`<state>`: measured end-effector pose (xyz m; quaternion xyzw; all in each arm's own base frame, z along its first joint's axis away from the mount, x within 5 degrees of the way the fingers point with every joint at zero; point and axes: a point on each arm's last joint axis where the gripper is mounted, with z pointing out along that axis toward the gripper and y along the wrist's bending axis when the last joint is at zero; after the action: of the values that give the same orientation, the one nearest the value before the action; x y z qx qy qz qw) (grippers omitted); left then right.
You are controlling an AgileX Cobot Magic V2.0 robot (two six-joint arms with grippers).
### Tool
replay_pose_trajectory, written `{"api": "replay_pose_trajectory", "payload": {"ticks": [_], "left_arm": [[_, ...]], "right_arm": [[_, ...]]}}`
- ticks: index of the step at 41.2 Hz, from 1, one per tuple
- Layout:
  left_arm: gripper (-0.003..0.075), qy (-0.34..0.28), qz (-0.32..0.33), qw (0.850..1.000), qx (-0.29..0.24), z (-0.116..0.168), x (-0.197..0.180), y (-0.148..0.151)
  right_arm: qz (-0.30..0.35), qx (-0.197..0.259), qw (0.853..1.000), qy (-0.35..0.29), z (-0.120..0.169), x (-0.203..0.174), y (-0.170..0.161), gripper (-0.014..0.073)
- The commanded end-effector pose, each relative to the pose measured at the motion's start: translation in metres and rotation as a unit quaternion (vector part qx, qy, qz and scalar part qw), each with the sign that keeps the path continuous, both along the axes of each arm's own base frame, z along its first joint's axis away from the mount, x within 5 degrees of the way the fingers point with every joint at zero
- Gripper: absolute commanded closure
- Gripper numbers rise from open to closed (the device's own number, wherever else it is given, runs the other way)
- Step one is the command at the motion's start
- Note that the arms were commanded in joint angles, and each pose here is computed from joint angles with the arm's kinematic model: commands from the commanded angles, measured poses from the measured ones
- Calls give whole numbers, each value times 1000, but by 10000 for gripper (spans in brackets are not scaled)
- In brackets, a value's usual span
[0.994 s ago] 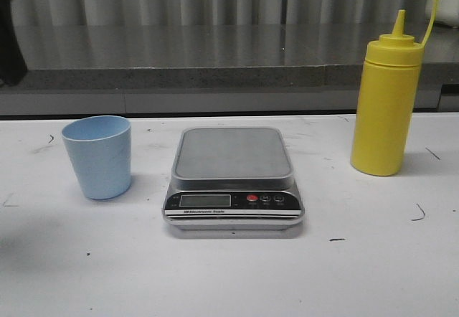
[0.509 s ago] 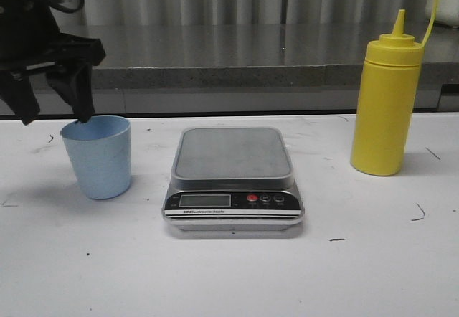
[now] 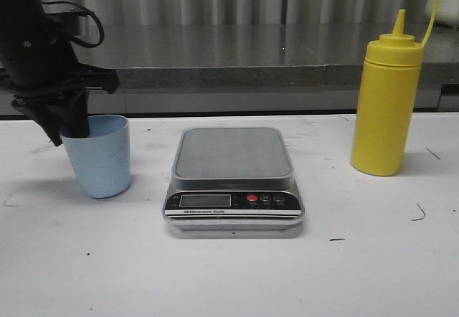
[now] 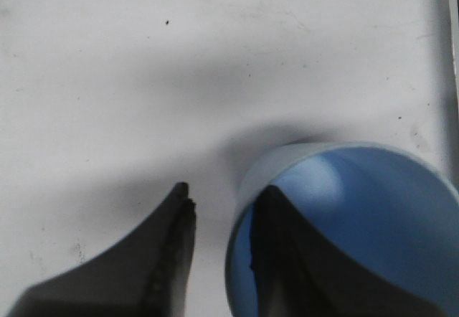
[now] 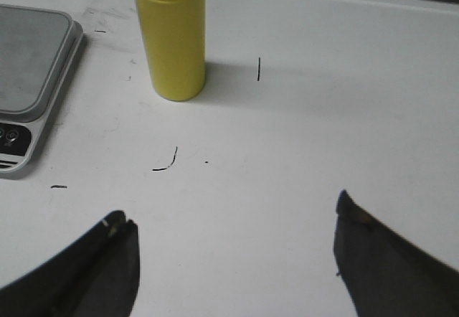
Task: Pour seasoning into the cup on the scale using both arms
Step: 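Lower the left gripper onto the light blue cup and grasp its rim, then lift the blue cup with the left gripper and carry it over the scale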
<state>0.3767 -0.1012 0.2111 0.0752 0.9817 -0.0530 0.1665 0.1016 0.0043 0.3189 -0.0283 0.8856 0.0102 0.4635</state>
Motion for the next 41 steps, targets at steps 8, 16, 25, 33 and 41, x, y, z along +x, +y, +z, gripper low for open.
{"api": "replay_pose_trajectory", "payload": {"ticks": [8, 16, 25, 33, 41], "left_arm": [[740, -50, 0, 998, -25, 38, 2, -5], [740, -80, -16, 996, -42, 82, 1, -18], [740, -132, -77, 985, -74, 128, -10, -66], [741, -173, -133, 974, -53, 131, -16, -115], [741, -148, -155, 976, -26, 108, -4, -140]], "right_arm": [[1, -4, 999, -44, 14, 4, 0, 15], [1, -4, 999, -44, 14, 4, 0, 15], [1, -4, 999, -44, 14, 4, 0, 15], [1, -4, 999, -44, 14, 4, 0, 15], [1, -4, 999, -44, 14, 4, 0, 15]]}}
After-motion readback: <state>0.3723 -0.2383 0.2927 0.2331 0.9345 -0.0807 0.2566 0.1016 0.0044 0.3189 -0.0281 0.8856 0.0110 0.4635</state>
